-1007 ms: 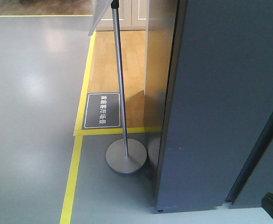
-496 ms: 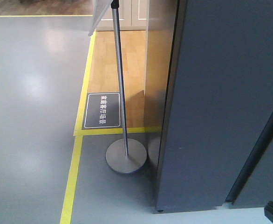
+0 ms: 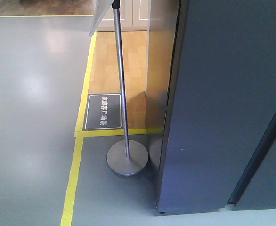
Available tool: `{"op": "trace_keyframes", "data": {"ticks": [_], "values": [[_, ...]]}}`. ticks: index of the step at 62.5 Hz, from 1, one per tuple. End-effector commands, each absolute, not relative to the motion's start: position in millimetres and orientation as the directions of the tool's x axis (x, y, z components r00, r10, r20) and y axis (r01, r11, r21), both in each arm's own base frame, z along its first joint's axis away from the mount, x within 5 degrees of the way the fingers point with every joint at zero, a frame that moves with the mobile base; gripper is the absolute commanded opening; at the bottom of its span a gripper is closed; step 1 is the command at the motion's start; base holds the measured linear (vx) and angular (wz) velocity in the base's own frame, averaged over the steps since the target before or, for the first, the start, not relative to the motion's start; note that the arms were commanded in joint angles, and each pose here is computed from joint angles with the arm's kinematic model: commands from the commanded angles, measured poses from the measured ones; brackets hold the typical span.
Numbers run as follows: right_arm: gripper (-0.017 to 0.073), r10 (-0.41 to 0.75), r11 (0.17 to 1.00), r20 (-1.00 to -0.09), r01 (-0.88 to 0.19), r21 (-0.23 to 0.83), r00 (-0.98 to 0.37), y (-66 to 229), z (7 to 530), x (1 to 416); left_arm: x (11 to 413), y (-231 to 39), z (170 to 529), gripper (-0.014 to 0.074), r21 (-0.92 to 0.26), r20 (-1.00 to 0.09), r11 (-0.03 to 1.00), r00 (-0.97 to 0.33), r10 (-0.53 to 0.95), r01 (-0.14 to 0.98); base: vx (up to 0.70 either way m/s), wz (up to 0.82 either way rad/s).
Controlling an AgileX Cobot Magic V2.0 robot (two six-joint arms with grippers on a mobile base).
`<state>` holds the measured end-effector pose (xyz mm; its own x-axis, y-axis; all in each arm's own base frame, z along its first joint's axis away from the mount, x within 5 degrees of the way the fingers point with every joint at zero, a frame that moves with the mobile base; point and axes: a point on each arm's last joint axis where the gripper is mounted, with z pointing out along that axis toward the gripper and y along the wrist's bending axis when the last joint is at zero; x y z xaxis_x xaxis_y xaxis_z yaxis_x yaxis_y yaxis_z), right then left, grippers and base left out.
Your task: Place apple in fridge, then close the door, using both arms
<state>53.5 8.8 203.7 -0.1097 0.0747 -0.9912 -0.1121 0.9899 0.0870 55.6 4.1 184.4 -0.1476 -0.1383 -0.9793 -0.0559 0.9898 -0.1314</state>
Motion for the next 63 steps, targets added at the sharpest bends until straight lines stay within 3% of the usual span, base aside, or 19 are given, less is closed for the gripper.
{"op": "trace_keyframes", "data": {"ticks": [1,10,20,63], "values": [[-0.0006,0.120,0.990,-0.993,-0.073,0.118,0.018,4,209,54,56,2,182,-0.0008,-0.138,-0.985,0.990,-0.096,-0.140,-0.024,0.00,0.00],[-0.0006,0.161,0.985,-0.986,-0.067,0.157,0.050,3,199,56,56,2,182,-0.0008,-0.138,-0.985,0.990,-0.096,-0.140,-0.024,0.00,0.00],[-0.0006,0.094,0.994,-0.990,-0.071,0.087,0.109,3,204,55,56,2,182,-0.0008,-0.138,-0.985,0.990,-0.096,-0.140,-0.024,0.00,0.00],[-0.0006,0.101,0.993,-0.983,-0.078,0.090,0.154,4,208,55,56,2,182,-0.0008,-0.138,-0.985,0.990,-0.096,-0.140,-0.024,0.00,0.00]]}}
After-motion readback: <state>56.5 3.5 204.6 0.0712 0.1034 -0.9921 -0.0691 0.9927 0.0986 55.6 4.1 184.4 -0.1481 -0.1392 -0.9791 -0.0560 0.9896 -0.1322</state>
